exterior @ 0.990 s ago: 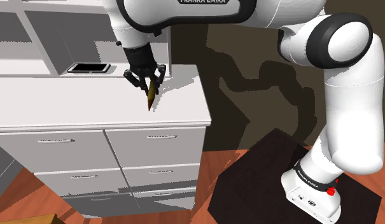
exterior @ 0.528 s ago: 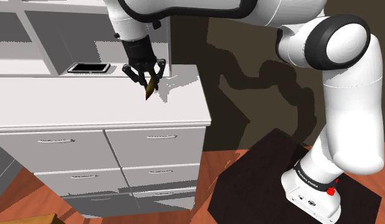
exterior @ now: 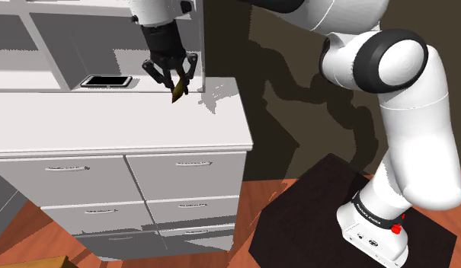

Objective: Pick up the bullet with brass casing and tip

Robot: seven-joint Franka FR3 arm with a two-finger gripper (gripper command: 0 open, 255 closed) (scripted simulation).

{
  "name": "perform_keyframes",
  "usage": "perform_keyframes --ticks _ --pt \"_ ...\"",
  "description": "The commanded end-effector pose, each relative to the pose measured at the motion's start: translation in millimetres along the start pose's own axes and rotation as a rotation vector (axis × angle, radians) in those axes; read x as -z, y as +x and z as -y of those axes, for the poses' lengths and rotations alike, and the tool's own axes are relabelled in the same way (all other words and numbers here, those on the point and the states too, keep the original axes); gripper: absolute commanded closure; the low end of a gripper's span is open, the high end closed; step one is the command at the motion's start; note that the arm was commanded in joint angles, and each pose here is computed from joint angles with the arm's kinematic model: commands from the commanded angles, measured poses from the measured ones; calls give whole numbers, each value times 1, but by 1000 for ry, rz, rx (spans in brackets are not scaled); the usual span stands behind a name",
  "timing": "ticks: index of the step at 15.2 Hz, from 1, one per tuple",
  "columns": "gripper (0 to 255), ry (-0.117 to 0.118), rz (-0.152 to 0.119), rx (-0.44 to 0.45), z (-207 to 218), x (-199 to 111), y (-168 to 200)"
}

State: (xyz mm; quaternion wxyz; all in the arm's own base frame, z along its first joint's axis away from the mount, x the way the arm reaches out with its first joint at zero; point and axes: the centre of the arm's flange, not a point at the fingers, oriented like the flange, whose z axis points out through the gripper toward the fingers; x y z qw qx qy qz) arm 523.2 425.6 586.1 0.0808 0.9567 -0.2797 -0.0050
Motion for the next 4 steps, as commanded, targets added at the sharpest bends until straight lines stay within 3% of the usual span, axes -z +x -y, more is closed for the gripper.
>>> perform_keyframes --ticks 1,4 --pt "255 -1 0 0 -1 10 0" --pt "255 -1 0 0 -2 16 1"
